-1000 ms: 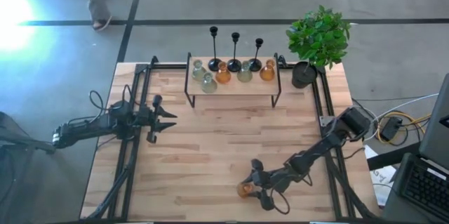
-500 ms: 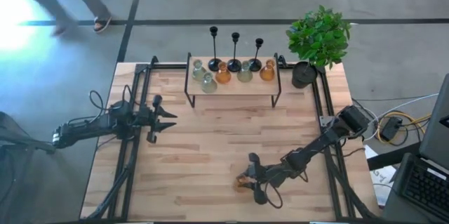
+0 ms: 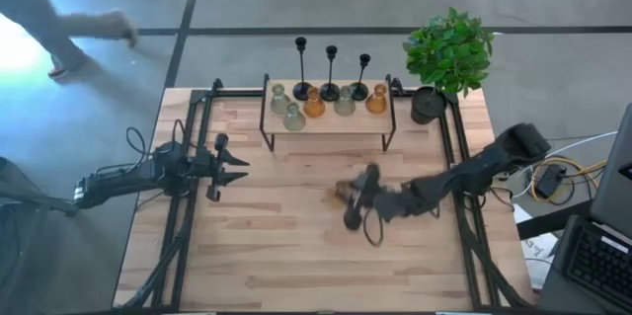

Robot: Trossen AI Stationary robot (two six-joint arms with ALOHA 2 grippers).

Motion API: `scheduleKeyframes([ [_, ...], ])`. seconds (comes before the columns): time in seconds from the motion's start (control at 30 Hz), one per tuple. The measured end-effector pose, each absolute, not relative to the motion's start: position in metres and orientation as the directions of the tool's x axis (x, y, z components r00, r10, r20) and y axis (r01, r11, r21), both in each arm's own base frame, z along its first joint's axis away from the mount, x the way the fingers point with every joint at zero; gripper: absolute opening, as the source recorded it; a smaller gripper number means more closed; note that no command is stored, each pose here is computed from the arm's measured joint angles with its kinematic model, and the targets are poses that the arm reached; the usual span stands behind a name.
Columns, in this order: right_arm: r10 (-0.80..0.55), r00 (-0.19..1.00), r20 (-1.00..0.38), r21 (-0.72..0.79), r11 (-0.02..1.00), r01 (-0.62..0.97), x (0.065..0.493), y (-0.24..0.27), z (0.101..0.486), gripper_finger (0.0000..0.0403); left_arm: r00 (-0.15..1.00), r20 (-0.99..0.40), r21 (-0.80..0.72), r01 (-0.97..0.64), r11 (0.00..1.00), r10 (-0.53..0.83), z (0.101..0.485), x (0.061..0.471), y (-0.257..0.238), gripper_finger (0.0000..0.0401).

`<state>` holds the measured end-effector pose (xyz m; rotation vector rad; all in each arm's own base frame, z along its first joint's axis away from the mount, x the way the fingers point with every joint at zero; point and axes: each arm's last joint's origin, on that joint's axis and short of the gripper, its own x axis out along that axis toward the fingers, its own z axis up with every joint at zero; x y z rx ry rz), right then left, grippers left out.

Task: Pick & Place candle stick holders
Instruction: Put the yellow candle holder on the shelf

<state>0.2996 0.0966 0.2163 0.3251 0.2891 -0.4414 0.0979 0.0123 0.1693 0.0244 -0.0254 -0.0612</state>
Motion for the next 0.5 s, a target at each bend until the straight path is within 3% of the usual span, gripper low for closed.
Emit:
scheduleKeyframes([
  [0.17,-0.551,0.774,-0.312,0.215,0.753,0.622,0.292,0.053,0.237,0.0122,0.998,0.024,0.025,0.062,0.998,-0.062,0.169,0.098,0.012,0.0126],
  [0.5,-0.693,0.663,-0.283,0.239,0.619,0.748,0.282,-0.006,0.257,0.0122,0.998,0.023,0.025,0.062,0.998,-0.062,0.169,0.098,0.012,0.0126],
])
